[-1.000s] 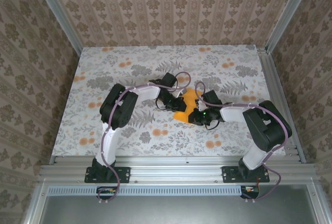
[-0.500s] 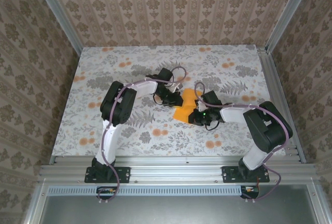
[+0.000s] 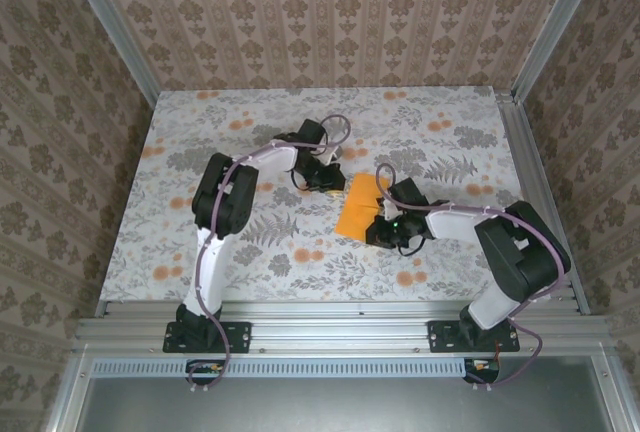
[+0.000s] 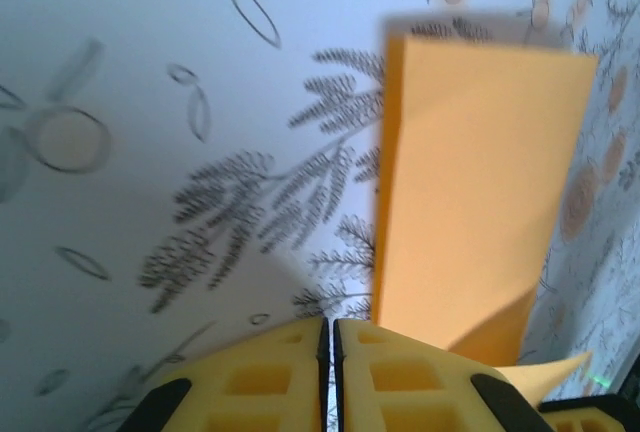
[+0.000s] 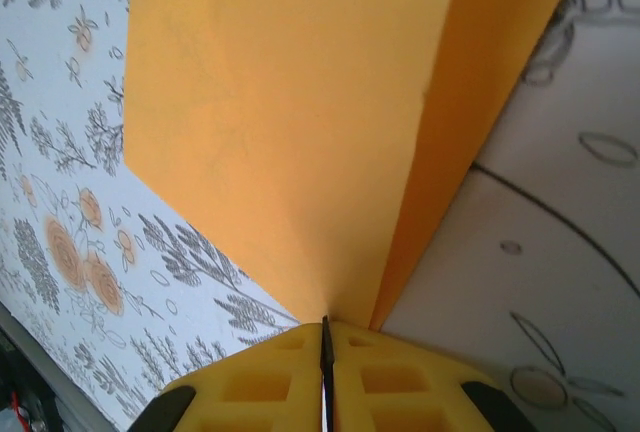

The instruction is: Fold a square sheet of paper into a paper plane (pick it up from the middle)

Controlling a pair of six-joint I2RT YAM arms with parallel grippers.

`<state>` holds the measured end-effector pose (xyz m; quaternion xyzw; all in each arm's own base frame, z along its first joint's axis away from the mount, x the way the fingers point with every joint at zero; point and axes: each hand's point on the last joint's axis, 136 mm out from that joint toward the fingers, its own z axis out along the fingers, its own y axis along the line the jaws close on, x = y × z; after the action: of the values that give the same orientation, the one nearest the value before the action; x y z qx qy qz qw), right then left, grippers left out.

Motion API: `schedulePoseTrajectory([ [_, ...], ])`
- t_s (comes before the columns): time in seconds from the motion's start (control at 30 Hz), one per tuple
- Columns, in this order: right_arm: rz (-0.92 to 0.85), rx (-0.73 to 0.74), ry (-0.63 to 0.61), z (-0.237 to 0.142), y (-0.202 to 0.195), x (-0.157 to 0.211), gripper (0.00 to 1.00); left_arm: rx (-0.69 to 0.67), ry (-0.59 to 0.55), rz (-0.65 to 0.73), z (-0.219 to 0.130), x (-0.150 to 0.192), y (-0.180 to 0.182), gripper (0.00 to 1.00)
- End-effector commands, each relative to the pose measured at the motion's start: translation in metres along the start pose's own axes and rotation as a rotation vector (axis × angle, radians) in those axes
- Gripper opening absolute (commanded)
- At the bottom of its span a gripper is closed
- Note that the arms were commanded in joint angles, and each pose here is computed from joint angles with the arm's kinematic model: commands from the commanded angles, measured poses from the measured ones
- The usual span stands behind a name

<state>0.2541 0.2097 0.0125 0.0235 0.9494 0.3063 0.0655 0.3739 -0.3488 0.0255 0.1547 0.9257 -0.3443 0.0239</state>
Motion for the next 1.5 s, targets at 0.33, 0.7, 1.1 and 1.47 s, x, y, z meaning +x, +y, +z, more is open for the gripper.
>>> schedulePoseTrajectory([
  [0.33, -0.028, 0.013, -0.062, -0.047, 0.024, -0.009, 0.26, -0.050, -0.087, 0.060, -0.040, 0.008, -0.021, 0.31],
  [0.7, -0.051, 0.056, -0.139, -0.052, 0.013, -0.045, 0.43, -0.002, -0.147, 0.012, -0.052, 0.049, -0.049, 0.54],
  [1.1, -0.049, -0.064, -0.125, -0.023, 0.019, -0.067, 0.43, 0.069, -0.175, -0.029, -0.047, 0.082, -0.067, 0.71],
  [1.47, -0.058, -0.145, -0.099, -0.005, 0.026, -0.070, 0.27, 0.115, -0.213, -0.044, -0.062, 0.095, -0.076, 0.73],
])
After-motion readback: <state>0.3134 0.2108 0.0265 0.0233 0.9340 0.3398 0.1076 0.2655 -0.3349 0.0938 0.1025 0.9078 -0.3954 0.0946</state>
